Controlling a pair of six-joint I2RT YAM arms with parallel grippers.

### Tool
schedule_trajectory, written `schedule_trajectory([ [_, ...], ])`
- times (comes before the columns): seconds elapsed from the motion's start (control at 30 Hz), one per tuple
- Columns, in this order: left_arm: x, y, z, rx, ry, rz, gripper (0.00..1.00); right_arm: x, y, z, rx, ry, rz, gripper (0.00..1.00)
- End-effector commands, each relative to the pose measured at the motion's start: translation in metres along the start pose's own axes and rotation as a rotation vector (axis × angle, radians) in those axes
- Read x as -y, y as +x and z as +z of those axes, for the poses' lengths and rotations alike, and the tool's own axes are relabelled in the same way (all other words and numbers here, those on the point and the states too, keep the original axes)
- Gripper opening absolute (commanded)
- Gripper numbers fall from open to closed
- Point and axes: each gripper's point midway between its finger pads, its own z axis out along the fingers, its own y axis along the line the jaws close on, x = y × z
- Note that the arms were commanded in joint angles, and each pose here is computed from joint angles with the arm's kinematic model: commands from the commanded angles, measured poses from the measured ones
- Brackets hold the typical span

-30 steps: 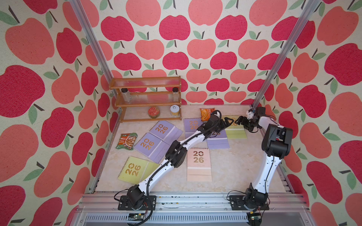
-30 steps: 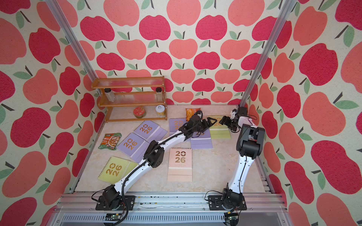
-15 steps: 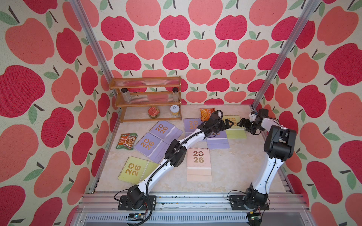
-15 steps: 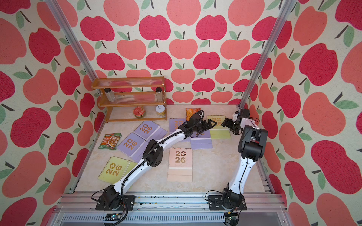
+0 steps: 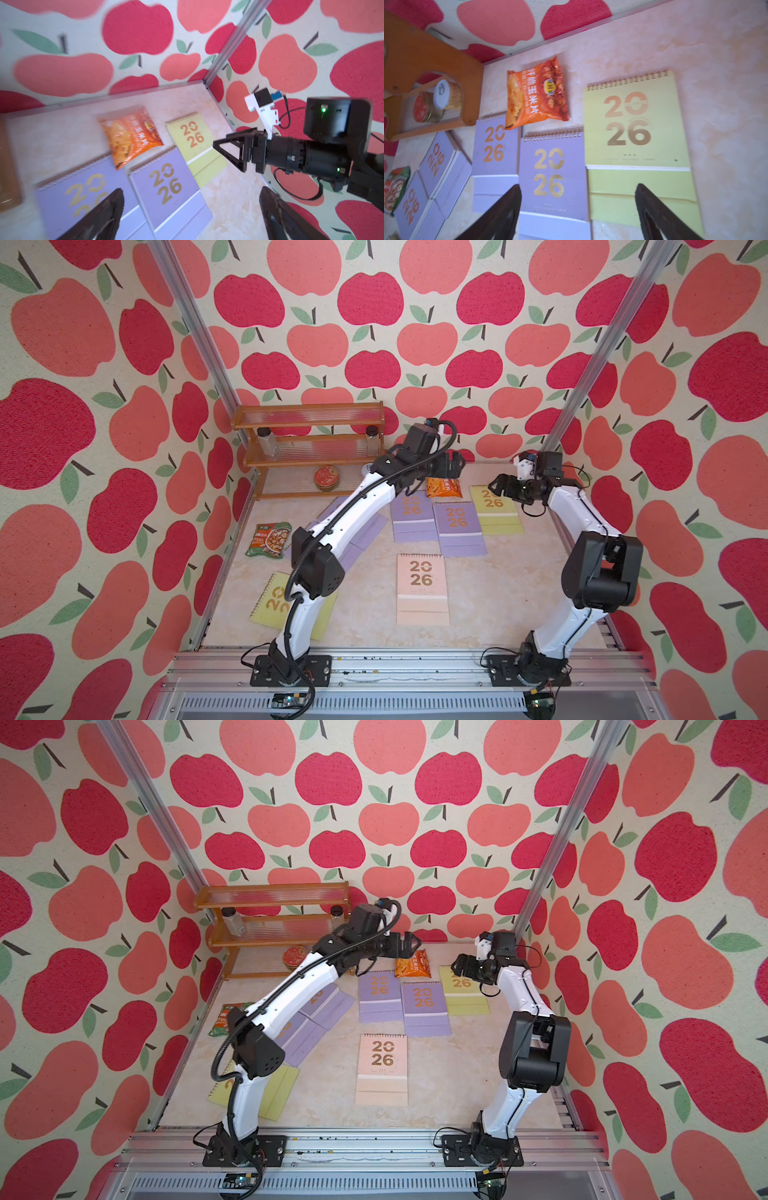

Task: Stack the calendars
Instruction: Pick up the calendar at the center of the board.

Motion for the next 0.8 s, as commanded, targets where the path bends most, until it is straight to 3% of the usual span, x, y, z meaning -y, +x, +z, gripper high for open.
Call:
schedule_trajectory([
  [0.0, -0.113, 0.022, -0.06, -0.073, -0.317, -0.121, 1.0, -0.059, 0.037, 0.008, -0.098, -0.093, -0.125, 0.88],
  [0.17, -0.18, 0.057, -0.199, -0.034, -0.591, -0.332, 1.0, -0.175, 0.078, 0.014, -0.163, -0.285, -0.327, 0.88],
  [0.37, -0.189, 0.15, -0.322, -0.008, -0.782, -0.581, 1.0, -0.29, 0.137, 0.018, -0.251, -0.47, -0.514, 0.88],
  [0.57, -0.194, 0.246, -0.384, 0.031, -0.847, -0.831, 1.0, -0.369, 0.202, 0.025, -0.387, -0.635, -0.616, 0.88],
  [0.77, -0.199, 0.309, -0.421, -0.015, -0.955, -0.957, 1.0, -0.415, 0.246, 0.026, -0.474, -0.745, -0.658, 0.87],
])
